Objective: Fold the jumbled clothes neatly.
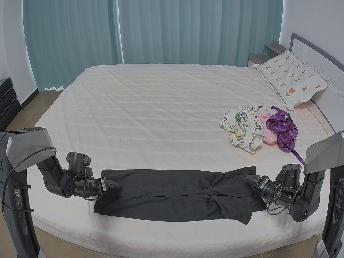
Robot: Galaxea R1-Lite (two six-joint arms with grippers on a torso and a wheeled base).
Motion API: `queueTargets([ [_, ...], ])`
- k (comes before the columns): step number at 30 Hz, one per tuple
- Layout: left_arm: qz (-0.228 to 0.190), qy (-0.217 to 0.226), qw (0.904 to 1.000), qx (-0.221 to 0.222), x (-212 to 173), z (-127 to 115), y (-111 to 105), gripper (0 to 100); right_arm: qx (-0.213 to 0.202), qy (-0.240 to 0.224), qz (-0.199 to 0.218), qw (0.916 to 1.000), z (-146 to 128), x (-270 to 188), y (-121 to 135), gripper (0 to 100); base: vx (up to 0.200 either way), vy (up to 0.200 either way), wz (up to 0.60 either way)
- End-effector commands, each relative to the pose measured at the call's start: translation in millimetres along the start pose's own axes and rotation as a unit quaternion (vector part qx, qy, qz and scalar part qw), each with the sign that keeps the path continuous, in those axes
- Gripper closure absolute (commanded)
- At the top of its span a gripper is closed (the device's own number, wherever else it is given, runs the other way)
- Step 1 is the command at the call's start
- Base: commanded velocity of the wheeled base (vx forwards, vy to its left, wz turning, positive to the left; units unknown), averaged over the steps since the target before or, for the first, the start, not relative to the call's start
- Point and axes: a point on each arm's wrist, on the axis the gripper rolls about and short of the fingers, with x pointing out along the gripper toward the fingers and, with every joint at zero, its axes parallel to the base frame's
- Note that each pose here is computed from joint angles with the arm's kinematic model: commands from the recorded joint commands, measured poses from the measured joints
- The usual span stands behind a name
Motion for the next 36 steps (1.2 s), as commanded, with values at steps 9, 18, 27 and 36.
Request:
queueTargets([
  [9, 0.012, 0.000, 0.9997, 0.021, 16.6, -3.6, -14.1, 0, 0.014, 0.001, 0.001, 0.9999, -7.2, 3.6, -9.2, 0, 0.000, 0.000, 0.00],
  [18, 0.029, 0.013, 0.9994, 0.013, 5.2, 0.6, -8.9, 0, 0.015, 0.000, 0.002, 0.9999, -6.9, 3.0, -8.8, 0, 0.000, 0.000, 0.00],
  [27, 0.027, 0.014, 0.9994, 0.014, 14.5, 1.4, -9.9, 0, 0.015, -0.001, 0.003, 0.9999, -6.2, 2.2, -7.9, 0, 0.000, 0.000, 0.00],
  [36, 0.024, 0.018, 0.9994, 0.019, 15.5, -1.3, -13.4, 100, 0.017, -0.002, 0.003, 0.9998, -4.8, 2.8, -8.8, 0, 0.000, 0.000, 0.00],
])
